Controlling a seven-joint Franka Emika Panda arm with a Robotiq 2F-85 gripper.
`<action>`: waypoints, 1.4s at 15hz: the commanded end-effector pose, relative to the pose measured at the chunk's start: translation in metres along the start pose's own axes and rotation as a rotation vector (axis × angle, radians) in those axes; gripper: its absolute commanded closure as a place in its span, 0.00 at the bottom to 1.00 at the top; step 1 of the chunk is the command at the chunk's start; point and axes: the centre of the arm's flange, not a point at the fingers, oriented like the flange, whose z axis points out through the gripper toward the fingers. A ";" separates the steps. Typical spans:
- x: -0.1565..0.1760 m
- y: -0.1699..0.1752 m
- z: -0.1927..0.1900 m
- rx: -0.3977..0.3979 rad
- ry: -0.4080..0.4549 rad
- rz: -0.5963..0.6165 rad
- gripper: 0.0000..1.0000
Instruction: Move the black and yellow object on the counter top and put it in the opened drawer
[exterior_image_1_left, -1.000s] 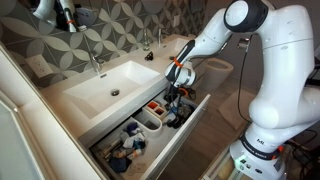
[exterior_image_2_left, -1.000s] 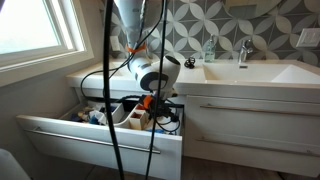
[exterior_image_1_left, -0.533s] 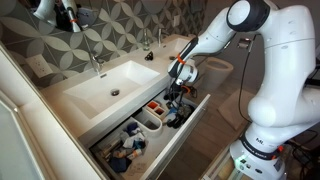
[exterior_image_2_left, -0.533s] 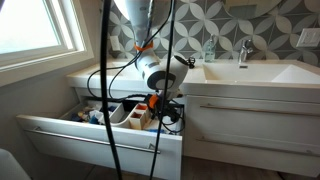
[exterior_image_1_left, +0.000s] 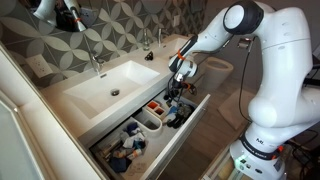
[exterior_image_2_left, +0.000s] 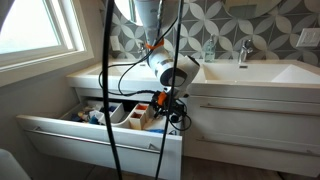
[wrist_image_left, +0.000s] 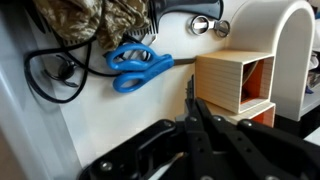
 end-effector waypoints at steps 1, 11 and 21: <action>0.020 0.014 0.008 0.040 -0.045 0.024 0.99; 0.036 0.026 0.038 0.025 -0.096 0.094 0.69; -0.003 -0.032 0.040 -0.091 -0.112 0.093 0.02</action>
